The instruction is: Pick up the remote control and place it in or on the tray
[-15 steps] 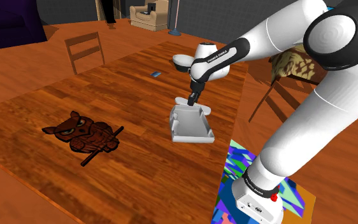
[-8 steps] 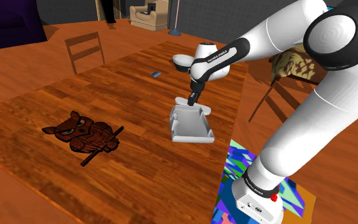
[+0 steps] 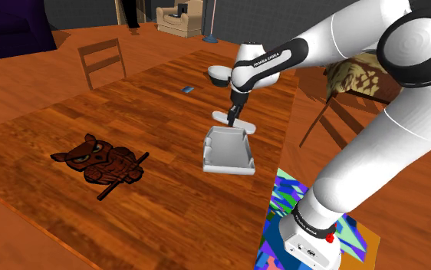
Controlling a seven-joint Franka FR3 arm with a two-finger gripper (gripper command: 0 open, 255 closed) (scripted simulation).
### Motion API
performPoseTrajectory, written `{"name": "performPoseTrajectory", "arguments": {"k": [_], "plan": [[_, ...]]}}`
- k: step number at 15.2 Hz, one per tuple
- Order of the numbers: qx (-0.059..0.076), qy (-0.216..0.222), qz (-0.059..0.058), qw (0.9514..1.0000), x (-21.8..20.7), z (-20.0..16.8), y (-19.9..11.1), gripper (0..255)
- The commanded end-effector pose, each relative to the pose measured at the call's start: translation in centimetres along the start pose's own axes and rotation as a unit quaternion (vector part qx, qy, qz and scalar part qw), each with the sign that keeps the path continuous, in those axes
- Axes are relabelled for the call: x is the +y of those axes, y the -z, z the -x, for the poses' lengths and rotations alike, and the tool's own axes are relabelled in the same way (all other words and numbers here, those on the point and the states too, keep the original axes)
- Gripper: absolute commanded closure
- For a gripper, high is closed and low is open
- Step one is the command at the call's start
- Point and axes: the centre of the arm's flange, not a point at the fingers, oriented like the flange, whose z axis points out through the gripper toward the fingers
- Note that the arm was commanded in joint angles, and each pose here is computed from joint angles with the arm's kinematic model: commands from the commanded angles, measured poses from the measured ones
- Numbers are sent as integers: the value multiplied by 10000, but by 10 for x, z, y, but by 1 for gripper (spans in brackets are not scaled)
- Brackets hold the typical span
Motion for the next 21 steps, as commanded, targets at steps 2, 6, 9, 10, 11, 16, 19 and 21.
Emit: {"name": "performPoseTrajectory", "arguments": {"k": [2, 6, 9, 10, 11, 16, 19, 21], "plan": [[-1, 0, -1, 10000, 1, 0, 15, 255], [-1, 0, -1, 10000, 1, 0, 36, 255], [-1, 0, -1, 10000, 2, 1, 52, 255], [-1, 0, -1, 10000, 2, 1, 57, 255], [-1, 0, -1, 10000, 2, 1, 62, 255], [-1, 0, -1, 10000, 2, 1, 88, 255], [-1, 0, -1, 10000, 3, 1, 104, 255], [-1, 0, -1, 10000, 3, 1, 115, 255]]}}
